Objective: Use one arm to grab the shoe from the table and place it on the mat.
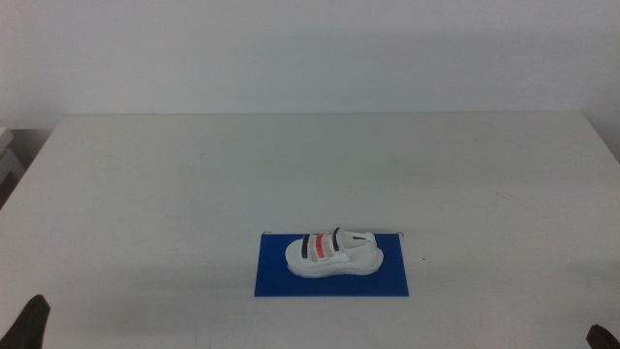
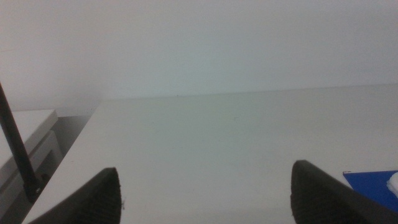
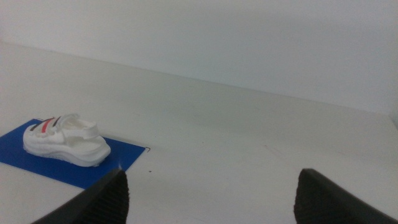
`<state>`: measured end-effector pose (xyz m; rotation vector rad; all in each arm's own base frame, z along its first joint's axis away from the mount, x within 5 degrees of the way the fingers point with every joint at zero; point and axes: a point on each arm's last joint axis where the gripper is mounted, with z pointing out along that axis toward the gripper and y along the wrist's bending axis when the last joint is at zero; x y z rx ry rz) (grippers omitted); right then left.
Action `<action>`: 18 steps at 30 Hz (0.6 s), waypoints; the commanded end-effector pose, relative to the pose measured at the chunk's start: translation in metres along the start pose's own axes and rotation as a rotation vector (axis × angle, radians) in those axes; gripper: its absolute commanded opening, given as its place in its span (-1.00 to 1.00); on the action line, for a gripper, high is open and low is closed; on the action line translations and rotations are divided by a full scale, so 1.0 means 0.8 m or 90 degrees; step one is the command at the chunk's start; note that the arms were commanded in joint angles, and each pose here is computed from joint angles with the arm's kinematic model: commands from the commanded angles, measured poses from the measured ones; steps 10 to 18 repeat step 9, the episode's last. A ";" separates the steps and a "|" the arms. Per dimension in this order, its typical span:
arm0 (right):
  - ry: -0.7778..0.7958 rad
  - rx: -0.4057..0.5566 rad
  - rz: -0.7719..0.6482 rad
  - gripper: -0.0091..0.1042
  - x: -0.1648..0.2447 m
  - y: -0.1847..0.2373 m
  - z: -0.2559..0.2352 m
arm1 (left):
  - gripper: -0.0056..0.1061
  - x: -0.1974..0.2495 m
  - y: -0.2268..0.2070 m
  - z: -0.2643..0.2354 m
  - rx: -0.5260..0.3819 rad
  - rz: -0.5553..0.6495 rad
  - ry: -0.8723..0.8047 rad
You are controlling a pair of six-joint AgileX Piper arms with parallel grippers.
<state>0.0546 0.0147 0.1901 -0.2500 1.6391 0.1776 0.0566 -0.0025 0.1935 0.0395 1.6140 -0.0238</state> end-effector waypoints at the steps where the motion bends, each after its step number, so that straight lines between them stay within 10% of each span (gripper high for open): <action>1: -0.061 0.006 -0.026 0.78 -0.008 -0.001 -0.003 | 0.78 -0.007 0.000 -0.001 -0.001 -0.009 -0.056; 18: -0.062 0.004 -0.010 0.78 -0.008 0.000 -0.003 | 0.78 -0.007 0.000 -0.001 -0.001 -0.009 -0.056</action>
